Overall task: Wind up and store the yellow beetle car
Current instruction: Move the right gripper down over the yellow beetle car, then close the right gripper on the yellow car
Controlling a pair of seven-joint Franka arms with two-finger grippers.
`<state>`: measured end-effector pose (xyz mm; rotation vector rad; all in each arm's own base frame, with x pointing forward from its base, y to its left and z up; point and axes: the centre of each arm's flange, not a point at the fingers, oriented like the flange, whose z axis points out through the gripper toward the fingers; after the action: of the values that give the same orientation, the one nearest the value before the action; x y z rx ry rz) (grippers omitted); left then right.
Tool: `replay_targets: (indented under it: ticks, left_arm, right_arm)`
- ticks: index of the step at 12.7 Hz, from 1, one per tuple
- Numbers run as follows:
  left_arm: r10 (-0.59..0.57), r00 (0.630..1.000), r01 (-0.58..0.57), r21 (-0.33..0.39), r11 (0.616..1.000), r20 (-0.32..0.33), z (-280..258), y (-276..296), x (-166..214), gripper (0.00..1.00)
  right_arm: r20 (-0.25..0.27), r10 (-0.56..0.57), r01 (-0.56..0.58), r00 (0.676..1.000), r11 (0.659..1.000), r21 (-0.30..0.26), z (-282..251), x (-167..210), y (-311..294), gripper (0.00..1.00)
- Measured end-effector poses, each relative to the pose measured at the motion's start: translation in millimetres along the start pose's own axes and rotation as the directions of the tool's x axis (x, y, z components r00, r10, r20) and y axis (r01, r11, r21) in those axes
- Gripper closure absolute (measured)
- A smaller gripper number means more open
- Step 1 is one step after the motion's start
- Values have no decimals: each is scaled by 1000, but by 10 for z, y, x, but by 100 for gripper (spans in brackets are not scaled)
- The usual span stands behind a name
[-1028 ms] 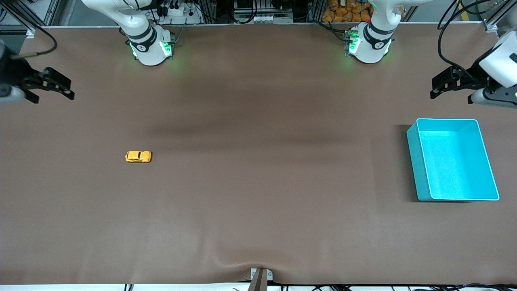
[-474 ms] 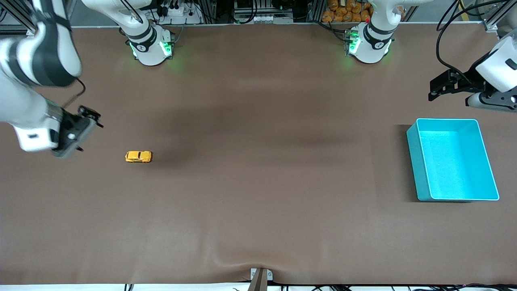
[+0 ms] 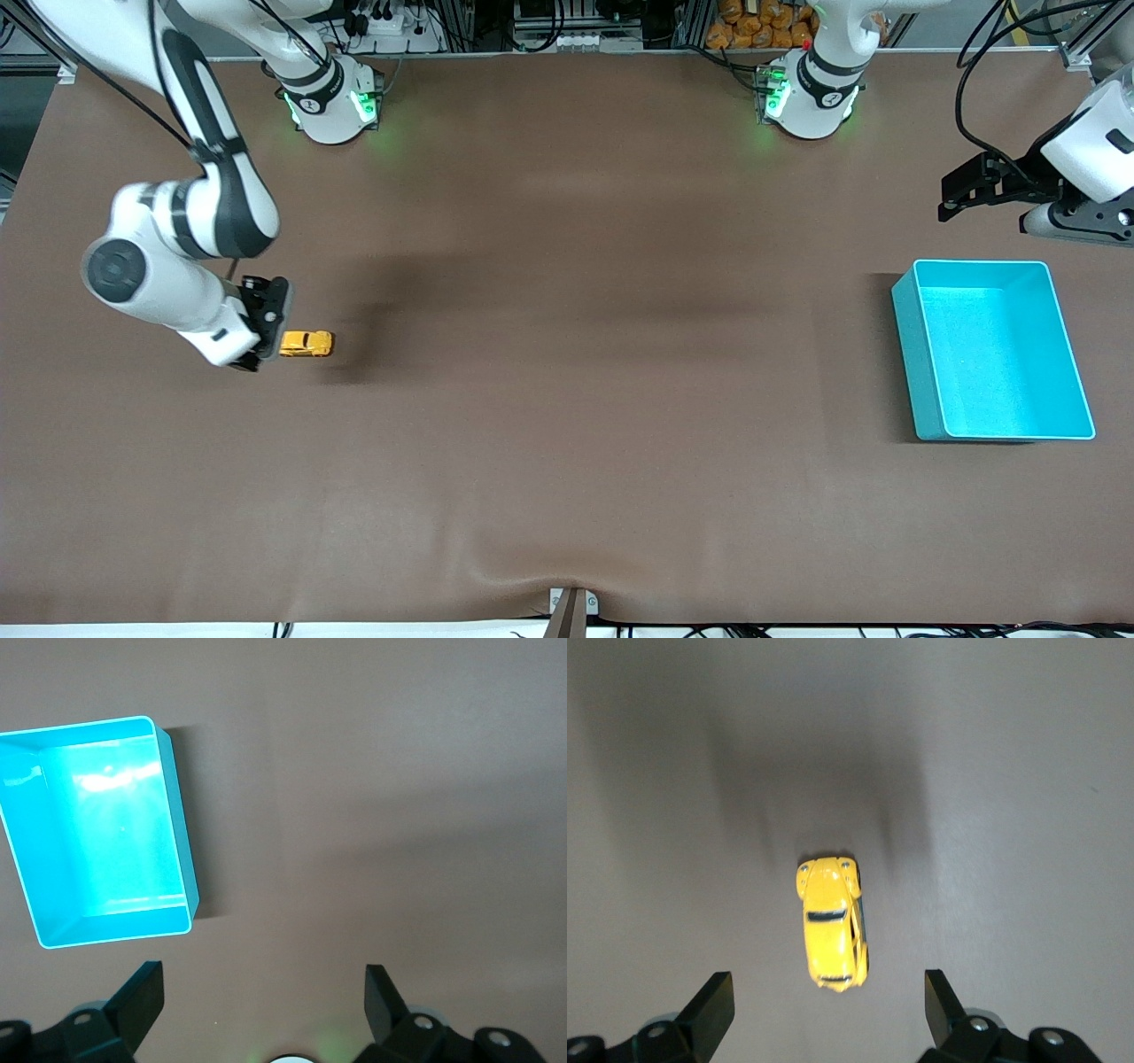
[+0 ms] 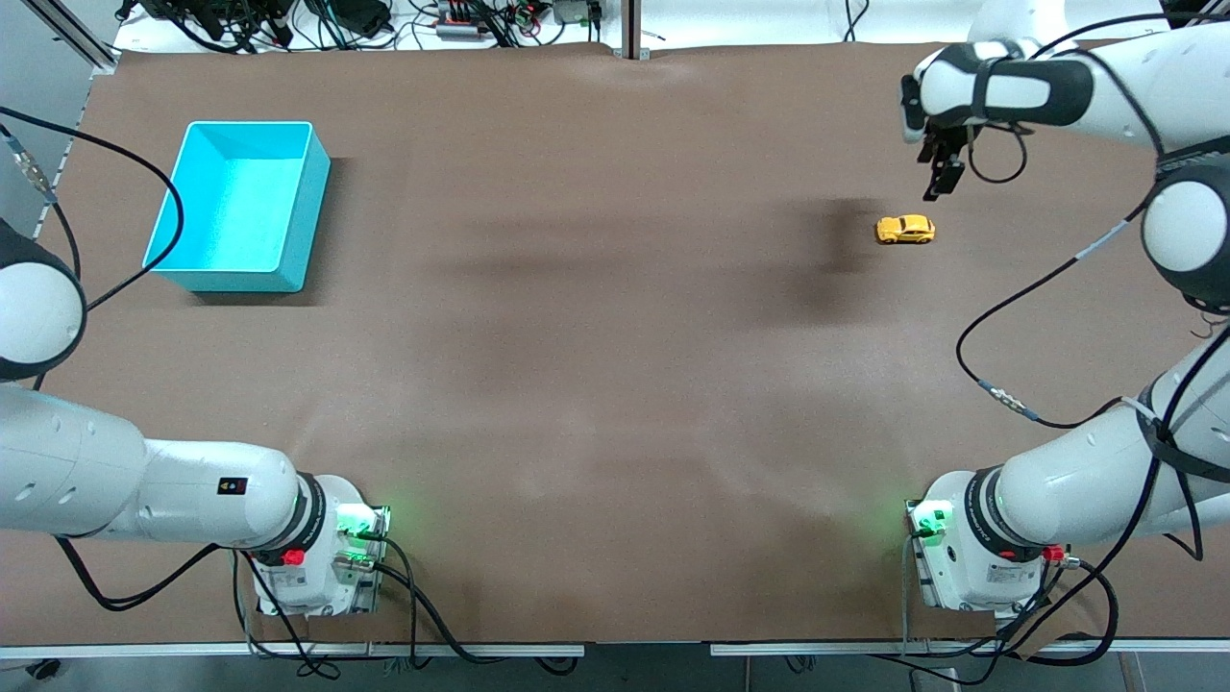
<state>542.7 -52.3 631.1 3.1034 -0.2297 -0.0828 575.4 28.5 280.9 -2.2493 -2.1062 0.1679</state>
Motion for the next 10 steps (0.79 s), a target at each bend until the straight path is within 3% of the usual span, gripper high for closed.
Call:
replay_targets:
  ticks: [3,4,8,9,10]
  left_arm:
    - [0,1000,0,-1,1000,5,27,-2,16,0]
    - [0,1000,0,-1,1000,7,35,-3,21,0]
    - [0,1000,0,-1,1000,13,67,-6,39,0]
    - [0,1000,0,-2,1000,14,74,-6,43,0]
    - [0,1000,0,-2,1000,15,80,-7,47,0]
  right_arm:
    - [26,-89,89,996,996,-10,305,18,28,8]
    - [36,-102,103,994,995,-20,377,11,3,15]
    - [37,-108,110,993,992,-56,642,-30,-158,17]
    - [36,-108,110,993,992,-59,700,-36,-200,23]
    - [36,-108,110,994,992,-57,737,-42,-229,23]
